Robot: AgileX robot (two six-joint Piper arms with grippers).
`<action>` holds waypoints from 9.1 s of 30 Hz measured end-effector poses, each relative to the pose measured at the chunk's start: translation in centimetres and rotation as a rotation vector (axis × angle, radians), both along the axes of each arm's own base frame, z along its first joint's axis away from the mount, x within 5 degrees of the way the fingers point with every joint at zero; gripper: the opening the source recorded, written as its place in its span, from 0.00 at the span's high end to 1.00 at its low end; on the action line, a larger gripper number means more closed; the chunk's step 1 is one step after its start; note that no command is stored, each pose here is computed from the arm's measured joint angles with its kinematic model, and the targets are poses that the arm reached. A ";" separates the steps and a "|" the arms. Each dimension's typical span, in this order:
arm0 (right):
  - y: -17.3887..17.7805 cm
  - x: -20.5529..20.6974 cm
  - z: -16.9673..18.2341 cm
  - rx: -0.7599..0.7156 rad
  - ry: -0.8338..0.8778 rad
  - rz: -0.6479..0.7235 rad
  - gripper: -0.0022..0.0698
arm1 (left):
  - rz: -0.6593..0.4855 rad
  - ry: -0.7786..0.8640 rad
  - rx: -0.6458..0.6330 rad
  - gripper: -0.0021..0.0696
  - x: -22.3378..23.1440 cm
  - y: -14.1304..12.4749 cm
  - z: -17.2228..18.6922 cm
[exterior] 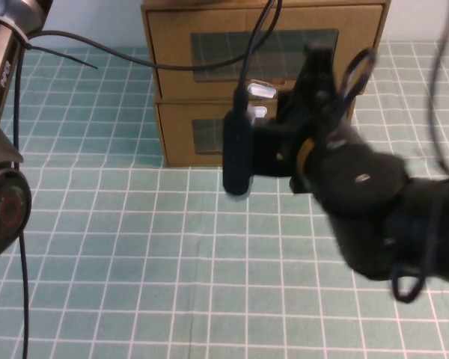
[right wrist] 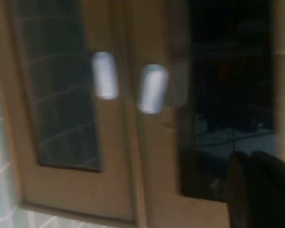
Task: Open the shoe box
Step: 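Pull the top drawer of the cardboard box fully open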
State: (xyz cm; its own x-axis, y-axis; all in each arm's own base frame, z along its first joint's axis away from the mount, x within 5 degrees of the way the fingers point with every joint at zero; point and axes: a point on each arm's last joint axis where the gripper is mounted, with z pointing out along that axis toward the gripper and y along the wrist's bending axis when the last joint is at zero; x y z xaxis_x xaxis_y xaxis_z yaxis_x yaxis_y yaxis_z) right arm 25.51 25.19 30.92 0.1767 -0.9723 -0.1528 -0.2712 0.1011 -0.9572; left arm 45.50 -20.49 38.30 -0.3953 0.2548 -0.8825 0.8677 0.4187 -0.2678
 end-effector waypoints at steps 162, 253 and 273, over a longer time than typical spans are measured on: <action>-23.0 -20.1 -2.9 0.713 0.687 -0.149 0.99 | 0.290 -0.085 0.219 0.98 -31.3 11.9 12.5; -25.1 -21.4 -2.9 0.917 0.662 -0.244 0.99 | 0.891 -0.330 0.198 0.98 -40.3 19.3 -20.9; -24.5 -20.2 -12.3 1.425 0.243 -0.360 0.99 | 0.892 -0.333 0.199 0.98 -40.3 19.3 -20.9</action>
State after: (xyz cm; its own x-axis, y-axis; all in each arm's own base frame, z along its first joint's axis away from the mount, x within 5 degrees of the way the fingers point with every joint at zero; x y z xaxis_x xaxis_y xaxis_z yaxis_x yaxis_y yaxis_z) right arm 5.32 0.74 18.61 -0.2032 0.0311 -0.9786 -0.1639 0.9843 0.0653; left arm 5.17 -1.22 17.41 -0.2534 0.1388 -0.9574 0.2278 0.9704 0.0804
